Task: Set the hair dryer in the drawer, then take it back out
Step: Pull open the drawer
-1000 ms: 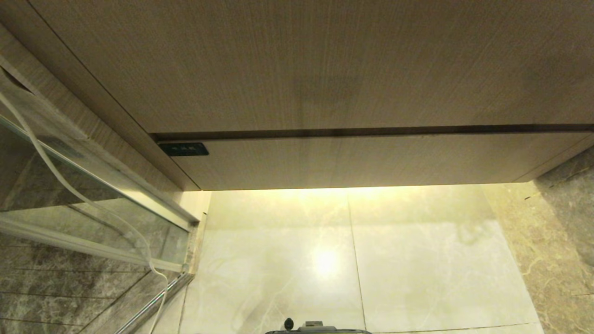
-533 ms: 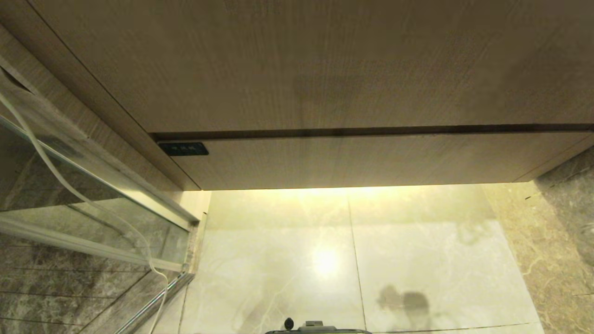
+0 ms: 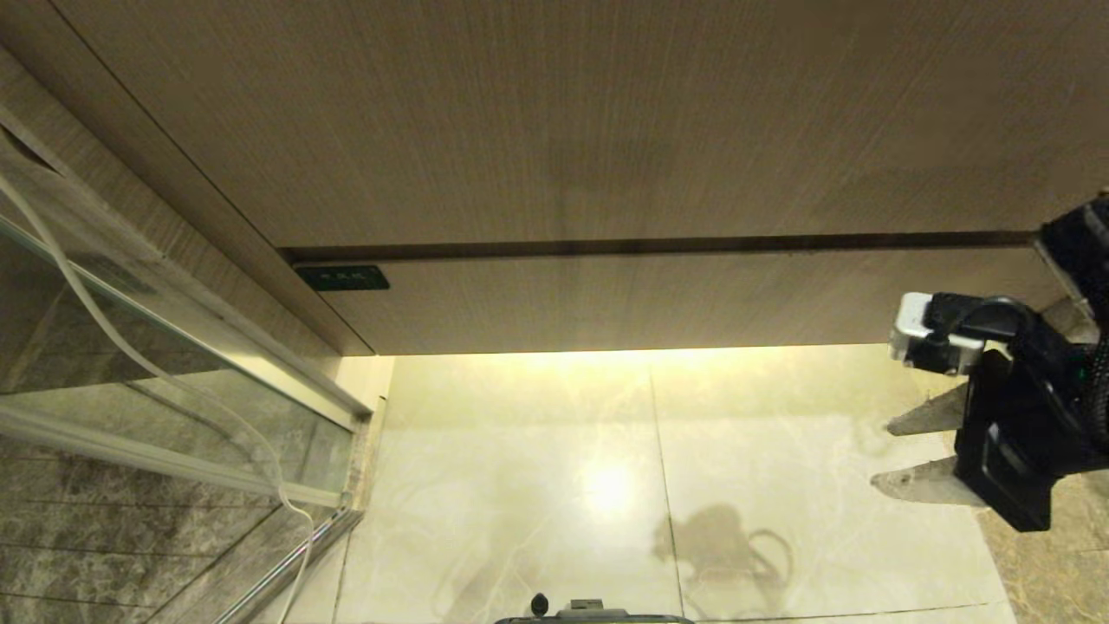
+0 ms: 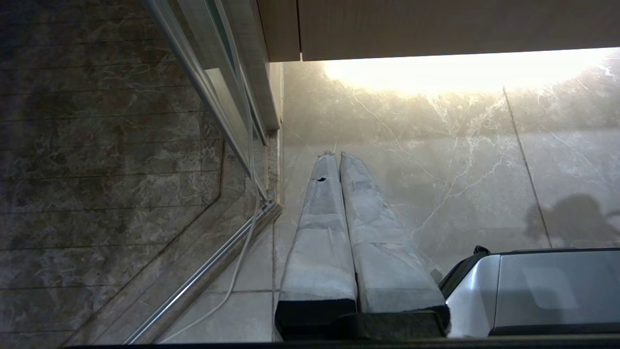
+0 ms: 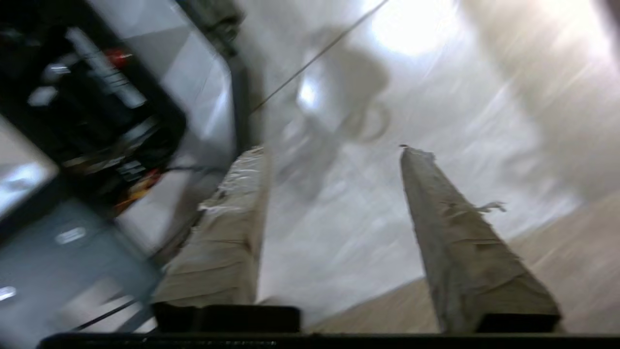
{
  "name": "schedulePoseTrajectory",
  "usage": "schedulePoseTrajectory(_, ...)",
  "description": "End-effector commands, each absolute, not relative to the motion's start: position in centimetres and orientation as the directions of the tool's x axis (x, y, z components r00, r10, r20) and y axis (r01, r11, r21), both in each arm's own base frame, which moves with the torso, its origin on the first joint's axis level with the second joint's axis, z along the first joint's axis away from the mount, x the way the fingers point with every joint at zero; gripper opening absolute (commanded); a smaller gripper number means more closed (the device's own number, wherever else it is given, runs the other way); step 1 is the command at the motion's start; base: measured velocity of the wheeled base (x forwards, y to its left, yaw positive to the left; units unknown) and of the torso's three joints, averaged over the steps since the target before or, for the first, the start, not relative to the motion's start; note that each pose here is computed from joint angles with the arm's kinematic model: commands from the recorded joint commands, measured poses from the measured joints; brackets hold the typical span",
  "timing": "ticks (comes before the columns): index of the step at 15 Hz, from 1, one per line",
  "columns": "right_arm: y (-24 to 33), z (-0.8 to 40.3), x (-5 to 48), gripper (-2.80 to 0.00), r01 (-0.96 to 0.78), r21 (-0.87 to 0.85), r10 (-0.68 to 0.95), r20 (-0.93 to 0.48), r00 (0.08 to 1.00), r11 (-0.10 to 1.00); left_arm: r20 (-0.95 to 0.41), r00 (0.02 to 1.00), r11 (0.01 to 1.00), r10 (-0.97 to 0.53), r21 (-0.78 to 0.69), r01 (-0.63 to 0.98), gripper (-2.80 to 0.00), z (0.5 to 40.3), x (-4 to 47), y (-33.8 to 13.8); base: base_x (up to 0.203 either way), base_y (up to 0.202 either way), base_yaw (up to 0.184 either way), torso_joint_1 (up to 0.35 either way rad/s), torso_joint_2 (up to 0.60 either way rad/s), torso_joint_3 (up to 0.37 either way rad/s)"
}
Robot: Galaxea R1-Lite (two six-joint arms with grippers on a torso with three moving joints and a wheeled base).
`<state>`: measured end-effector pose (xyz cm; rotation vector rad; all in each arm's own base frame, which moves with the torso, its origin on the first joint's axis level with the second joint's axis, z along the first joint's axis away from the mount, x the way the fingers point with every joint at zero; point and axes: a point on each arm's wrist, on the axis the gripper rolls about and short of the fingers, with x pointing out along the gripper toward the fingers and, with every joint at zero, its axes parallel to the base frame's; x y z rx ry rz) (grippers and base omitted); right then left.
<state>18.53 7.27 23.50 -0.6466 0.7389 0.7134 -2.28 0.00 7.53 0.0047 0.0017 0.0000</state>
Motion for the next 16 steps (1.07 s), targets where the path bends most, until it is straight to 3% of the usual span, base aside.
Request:
schedulePoseTrajectory(1, 7.2, 22.3, 19.7, 0.0, -0.708, -0.502, 0.385, -0.604, 0.698, 0.496, -0.002, 1.0, 1.0, 0.0, 0.005, 0.0, -2.8, 7.5, -2.3, 0.0, 0.0, 0.0, 0.0, 0.0, 0.0, 0.0)
schedulePoseTrajectory(4, 5.6, 21.0, 20.3, 0.0, -0.535, -0.746, 0.382, -0.395, 0.835, 0.397, -0.003, 1.0, 1.0, 0.0, 0.005, 0.0, -2.8, 7.5, -2.3, 0.0, 0.0, 0.0, 0.0, 0.0, 0.0, 0.0)
schedulePoseTrajectory(7, 4.7, 20.5, 21.0, 0.0, -0.426, -0.845, 0.548, -0.199, 0.812, 0.325, -0.002, 1.0, 1.0, 0.0, 0.005, 0.0, -2.8, 7.5, -2.3, 0.0, 0.0, 0.0, 0.0, 0.0, 0.0, 0.0)
schedulePoseTrajectory(13, 4.1, 18.8, 23.3, 0.0, -0.339, -0.912, 0.595, -0.143, 0.791, 0.232, -0.003, 1.0, 1.0, 0.0, 0.005, 0.0, -2.8, 7.5, -2.3, 0.0, 0.0, 0.0, 0.0, 0.0, 0.0, 0.0)
schedulePoseTrajectory(16, 3.4, 19.6, 24.5, 0.0, -0.285, -0.939, 0.535, -0.143, 0.833, 0.193, -0.002, 1.0, 1.0, 0.0, 0.005, 0.0, -2.8, 7.5, -2.3, 0.0, 0.0, 0.0, 0.0, 0.0, 0.0, 0.0)
